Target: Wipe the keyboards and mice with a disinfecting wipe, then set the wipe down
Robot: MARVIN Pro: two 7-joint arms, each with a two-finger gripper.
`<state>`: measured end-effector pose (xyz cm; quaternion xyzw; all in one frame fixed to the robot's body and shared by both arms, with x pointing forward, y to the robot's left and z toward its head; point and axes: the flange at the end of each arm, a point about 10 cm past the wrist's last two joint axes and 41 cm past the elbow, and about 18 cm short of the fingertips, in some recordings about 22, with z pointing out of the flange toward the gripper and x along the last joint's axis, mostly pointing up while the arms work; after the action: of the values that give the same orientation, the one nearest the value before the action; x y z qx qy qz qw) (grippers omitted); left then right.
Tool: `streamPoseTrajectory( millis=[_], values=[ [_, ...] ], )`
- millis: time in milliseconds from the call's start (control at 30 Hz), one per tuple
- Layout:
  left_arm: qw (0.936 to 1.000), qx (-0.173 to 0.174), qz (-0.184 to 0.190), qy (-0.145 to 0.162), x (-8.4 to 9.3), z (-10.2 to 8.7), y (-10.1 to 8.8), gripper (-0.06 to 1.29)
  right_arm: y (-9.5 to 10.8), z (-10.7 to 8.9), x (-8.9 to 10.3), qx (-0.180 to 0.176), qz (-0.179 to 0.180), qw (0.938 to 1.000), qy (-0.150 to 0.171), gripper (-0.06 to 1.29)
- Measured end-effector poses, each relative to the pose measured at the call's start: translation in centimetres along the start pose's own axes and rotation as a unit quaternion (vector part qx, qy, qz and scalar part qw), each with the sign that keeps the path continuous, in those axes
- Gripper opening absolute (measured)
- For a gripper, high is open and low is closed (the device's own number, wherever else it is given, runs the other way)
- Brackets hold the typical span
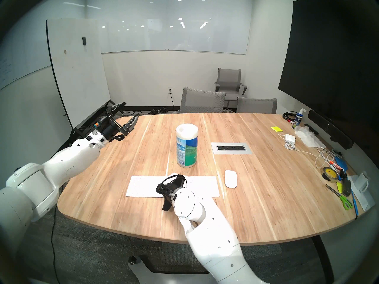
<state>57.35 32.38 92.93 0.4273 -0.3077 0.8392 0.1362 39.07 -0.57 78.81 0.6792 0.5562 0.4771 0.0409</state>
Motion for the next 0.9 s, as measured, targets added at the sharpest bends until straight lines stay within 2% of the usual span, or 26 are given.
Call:
streamPoseTrajectory(
  millis=[600,900],
  values=[
    [1.0000,0.000,0.001,0.000,0.0,0.0,0.0,1.27,-0.3,3.8,2.3,-0.010,0.006,0.9999,0.007,-0.03],
    [1.0000,0.001,0.001,0.000,0.0,0.0,0.0,1.27,-1.5,5.0,4.3,-0.004,0.005,0.9997,0.022,-0.03]
  ],
)
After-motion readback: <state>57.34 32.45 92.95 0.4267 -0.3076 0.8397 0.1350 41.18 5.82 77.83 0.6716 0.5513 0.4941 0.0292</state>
